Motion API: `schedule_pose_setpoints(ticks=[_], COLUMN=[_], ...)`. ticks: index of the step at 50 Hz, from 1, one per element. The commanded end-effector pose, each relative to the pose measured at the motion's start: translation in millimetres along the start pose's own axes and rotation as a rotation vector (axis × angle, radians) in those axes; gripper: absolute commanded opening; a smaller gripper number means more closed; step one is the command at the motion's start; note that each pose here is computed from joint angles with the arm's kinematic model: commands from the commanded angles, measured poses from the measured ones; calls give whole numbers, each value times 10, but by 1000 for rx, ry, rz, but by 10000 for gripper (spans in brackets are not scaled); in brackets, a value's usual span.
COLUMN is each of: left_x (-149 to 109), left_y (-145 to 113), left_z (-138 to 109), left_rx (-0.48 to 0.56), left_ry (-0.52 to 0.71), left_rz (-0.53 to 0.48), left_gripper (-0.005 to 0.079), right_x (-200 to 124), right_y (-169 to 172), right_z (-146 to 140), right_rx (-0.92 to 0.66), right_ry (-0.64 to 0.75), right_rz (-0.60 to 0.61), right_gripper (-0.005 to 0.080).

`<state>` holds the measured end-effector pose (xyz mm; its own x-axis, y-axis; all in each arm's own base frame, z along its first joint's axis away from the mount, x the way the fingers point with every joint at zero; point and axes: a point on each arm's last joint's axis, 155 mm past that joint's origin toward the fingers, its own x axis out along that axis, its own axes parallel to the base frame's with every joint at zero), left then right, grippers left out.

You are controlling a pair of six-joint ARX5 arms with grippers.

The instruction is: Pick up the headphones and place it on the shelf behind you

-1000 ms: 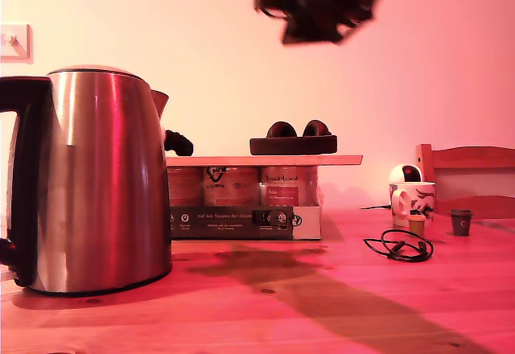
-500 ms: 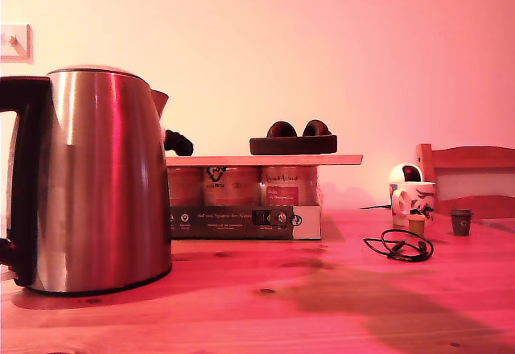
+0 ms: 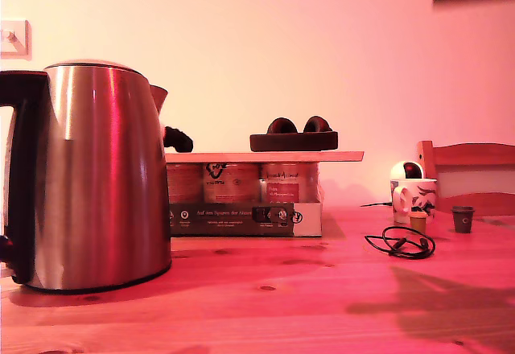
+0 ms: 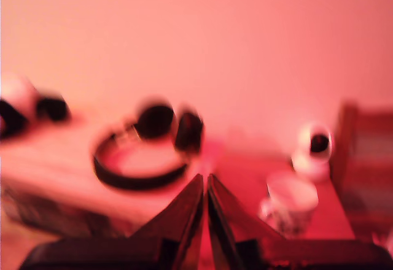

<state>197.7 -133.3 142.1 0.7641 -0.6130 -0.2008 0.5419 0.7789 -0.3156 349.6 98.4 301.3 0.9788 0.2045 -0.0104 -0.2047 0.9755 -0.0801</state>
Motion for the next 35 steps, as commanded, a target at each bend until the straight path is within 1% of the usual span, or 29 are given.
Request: schedule_pose_setpoints(ticks=[1,5,13,18,26,35], left_x=[19,19,19,19,19,19], left_y=[-1,0,1,9,15,18], left_z=[-37,-36,-38,-37,-35,-49], left_rx=[-3,-3,-4,-1,4,2], left_ry=[6,6,7,6,5,10], left_rz=[-7,-6,-6,-1,2,3], left_gripper=[-19,-19,-19,-19,-19,-19], right_x=[-49,-130,-298,-411,-602,-793], right_y=[68,92,-50,-109,-189,-214], right_z=[-289,-305,-349,-370,-569,-773], right_rx=[-7,-11,-17,-4,34,61], right_ry=[67,81,106,98,102,97], right_rz=[19,27,-40,-65,-100,-106], right_gripper=[-12,-12,-12,-12,-12,-12])
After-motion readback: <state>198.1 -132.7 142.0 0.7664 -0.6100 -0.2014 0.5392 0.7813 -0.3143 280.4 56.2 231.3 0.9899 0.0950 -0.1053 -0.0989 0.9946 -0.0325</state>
